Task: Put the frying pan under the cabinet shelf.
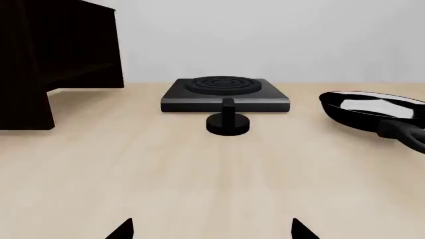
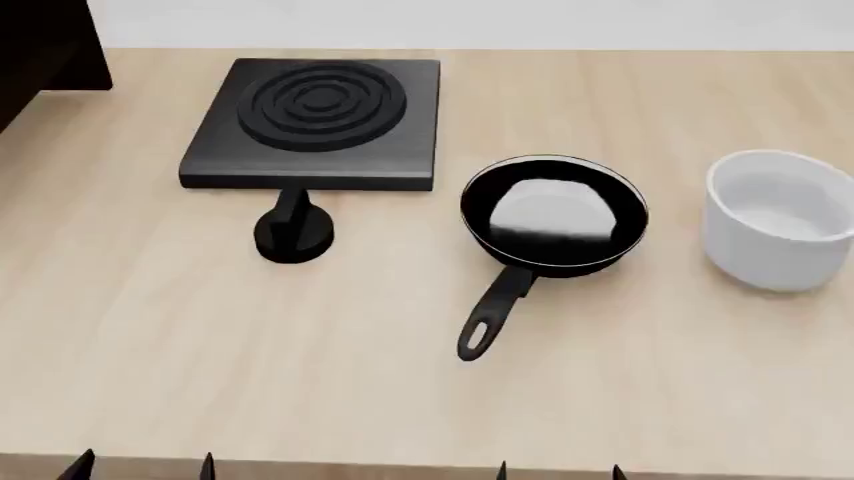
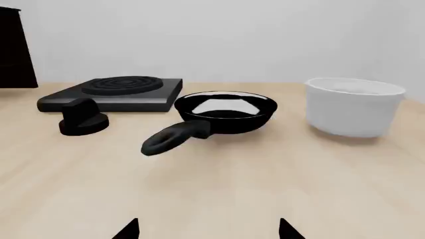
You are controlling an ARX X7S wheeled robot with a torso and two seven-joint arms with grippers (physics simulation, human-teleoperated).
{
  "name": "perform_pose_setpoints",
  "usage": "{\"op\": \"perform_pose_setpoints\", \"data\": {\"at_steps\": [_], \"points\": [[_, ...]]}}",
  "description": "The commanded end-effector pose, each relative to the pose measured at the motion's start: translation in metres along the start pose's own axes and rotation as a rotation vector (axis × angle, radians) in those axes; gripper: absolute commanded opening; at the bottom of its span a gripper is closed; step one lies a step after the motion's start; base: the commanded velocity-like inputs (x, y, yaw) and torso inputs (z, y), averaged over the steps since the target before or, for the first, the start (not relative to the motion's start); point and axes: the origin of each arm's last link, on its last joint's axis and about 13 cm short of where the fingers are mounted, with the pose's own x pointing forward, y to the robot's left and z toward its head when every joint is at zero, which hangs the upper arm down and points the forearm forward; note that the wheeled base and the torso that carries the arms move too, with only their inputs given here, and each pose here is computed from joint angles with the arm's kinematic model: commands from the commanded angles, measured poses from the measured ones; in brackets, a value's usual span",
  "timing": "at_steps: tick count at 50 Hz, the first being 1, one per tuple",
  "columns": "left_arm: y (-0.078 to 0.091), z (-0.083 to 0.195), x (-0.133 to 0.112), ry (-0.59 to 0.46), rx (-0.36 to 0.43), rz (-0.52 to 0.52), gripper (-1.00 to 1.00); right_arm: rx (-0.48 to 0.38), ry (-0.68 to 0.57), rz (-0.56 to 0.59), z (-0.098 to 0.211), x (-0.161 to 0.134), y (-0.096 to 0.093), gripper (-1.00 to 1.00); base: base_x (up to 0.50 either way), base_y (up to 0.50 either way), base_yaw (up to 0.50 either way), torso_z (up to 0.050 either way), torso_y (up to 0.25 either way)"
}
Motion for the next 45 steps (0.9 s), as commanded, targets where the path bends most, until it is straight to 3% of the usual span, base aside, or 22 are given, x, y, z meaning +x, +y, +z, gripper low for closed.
{"op": "perform_pose_setpoints", "data": {"at_steps": [1,2,4,8,10,18,19,45], "points": [[0.0001,0.0000,0.0000,0.000,0.000,0.000,1.00,0.000,0.000,0.000,0.0000,0.0000,0.0003,1.00,0.00,0.00,0.00,0.000,0.000],[0.0013,-0.0021,0.0015,0.012,-0.029,0.005,1.00,-0.009,-0.001,0.002,-0.0012,0.0006,0.0009,1.00,0.00,0.00,0.00,0.000,0.000],[-0.0001,-0.0045,0.0014,0.022,-0.012,0.003,1.00,0.011,0.008,0.022,-0.0023,0.0009,0.0015,1.00,0.00,0.00,0.00,0.000,0.000],[-0.0003,-0.0025,0.0000,0.003,-0.013,0.000,1.00,-0.048,-0.001,0.011,-0.0027,0.0020,0.0023,1.00,0.00,0.00,0.00,0.000,0.000],[-0.0012,-0.0021,0.0004,0.008,-0.009,-0.005,1.00,-0.017,0.005,0.032,-0.0033,0.0018,0.0030,1.00,0.00,0.00,0.00,0.000,0.000],[-0.0014,0.0007,-0.0016,-0.043,-0.005,-0.016,1.00,-0.035,0.004,0.041,-0.0035,0.0010,0.0047,1.00,0.00,0.00,0.00,0.003,0.002],[-0.0012,0.0007,-0.0010,-0.006,0.001,-0.006,1.00,-0.033,0.004,0.044,-0.0033,0.0008,0.0051,1.00,0.00,0.00,0.00,0.050,0.039],[-0.0031,0.0017,-0.0042,-0.019,0.017,-0.036,1.00,-0.029,0.008,0.066,-0.0042,-0.0013,0.0082,1.00,0.00,0.00,0.00,0.050,0.040]]}}
